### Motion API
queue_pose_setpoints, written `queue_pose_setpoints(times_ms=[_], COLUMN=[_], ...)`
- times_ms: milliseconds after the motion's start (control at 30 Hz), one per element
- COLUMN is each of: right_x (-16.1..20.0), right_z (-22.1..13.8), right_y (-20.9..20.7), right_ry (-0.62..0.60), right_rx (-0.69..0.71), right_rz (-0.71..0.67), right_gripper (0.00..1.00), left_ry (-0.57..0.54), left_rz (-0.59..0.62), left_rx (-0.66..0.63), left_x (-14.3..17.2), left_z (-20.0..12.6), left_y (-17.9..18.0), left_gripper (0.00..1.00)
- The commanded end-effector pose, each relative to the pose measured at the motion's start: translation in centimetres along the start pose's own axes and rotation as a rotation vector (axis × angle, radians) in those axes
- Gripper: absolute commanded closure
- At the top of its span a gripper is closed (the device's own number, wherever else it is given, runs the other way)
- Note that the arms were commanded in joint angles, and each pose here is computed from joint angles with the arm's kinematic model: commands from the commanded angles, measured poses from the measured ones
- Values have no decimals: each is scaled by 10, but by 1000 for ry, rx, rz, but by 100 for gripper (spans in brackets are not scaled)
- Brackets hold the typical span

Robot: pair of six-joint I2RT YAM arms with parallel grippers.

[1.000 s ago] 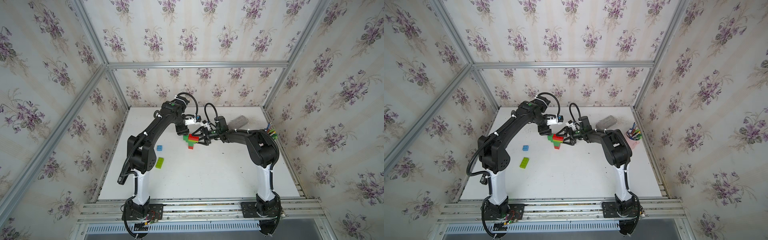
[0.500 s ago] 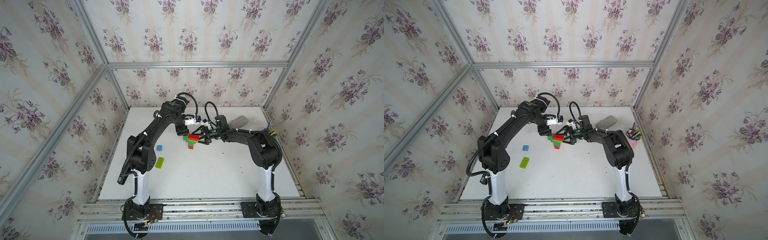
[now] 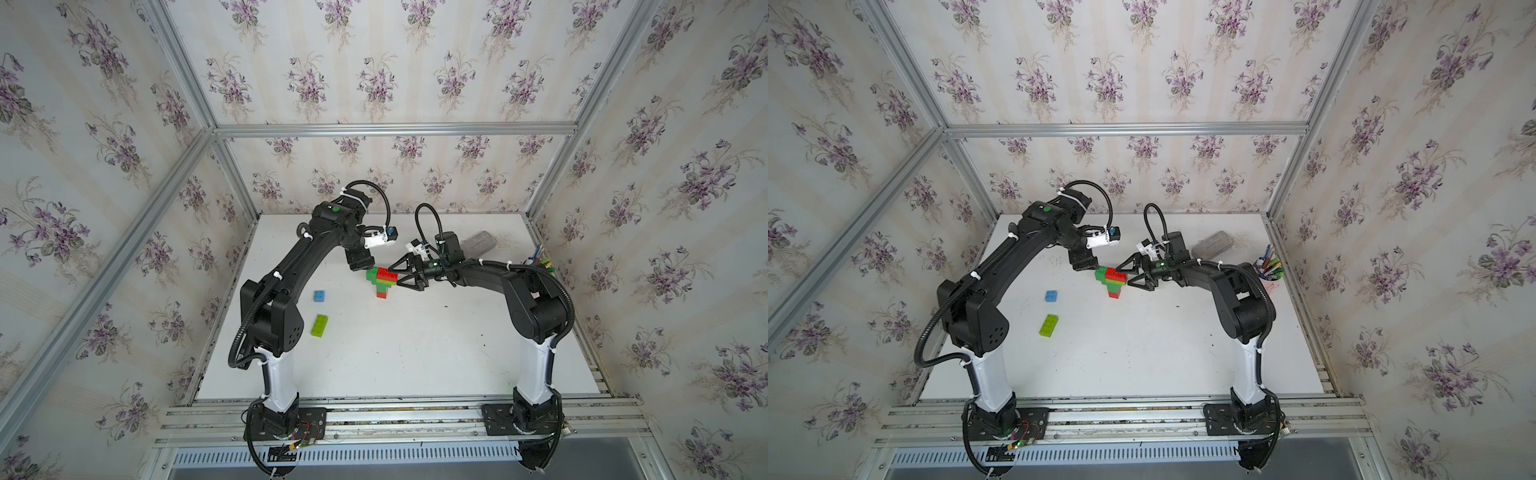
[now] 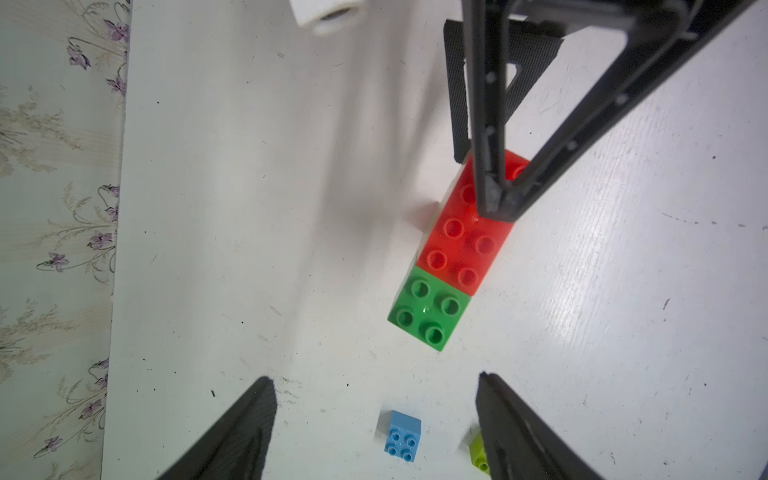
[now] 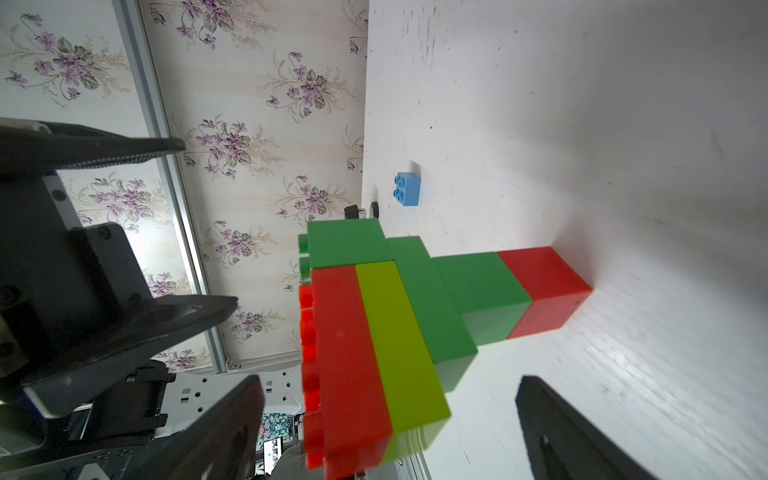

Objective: Assemble a spoon with lego
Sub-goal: Assemble the lego brick with the lego brick, then pick up the lego brick from the center of the board.

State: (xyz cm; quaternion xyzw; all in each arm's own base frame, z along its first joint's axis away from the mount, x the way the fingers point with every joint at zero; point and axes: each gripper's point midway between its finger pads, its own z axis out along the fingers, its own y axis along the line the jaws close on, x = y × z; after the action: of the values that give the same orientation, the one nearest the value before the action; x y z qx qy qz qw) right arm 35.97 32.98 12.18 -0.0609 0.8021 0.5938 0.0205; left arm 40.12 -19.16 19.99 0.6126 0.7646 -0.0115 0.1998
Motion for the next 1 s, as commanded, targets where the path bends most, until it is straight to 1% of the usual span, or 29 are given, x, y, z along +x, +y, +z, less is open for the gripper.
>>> queue_pose_setpoints(times_ms=[0,100,167,233,333,400,500,633,767,867,967], right_x=[3,8,11,16,20,24,28,30,25,19,14], right_z=[-7,-17,-23,-29,-40,-46,-54,-62,-70,-76,-81], right_y=[2,3,8,16,22,28,32,31,28,29,31], right_ry=[-15,-29,-38,-45,-80,-92,-105,-121,-136,-156,-170], right_rx=[6,13,15,22,71,73,93,127,158,170,174], right_rz=[-22,-32,-59,-134,-236,-273,-313,-359,-362,-366,-371], right_gripper=[3,2,2,2,2,2,3,3,4,4,4], left_ry=[-11,8,50,95,142,175,244,309,368,408,441], left_rz=[-38,-89,-135,-196,-305,-378,-494,-610,-687,-744,-769], left_rx=[-10,-32,-54,-79,-103,-116,-120,-47,9,24,15], left_x=[5,20,38,57,85,104,135,162,180,189,198], left_z=[-11,-20,-24,-26,-26,-24,-17,6,28,40,49], left_y=[-4,-11,-18,-26,-40,-49,-63,-88,-104,-108,-110], left_gripper=[21,21,20,20,20,19,19,19,18,18,18])
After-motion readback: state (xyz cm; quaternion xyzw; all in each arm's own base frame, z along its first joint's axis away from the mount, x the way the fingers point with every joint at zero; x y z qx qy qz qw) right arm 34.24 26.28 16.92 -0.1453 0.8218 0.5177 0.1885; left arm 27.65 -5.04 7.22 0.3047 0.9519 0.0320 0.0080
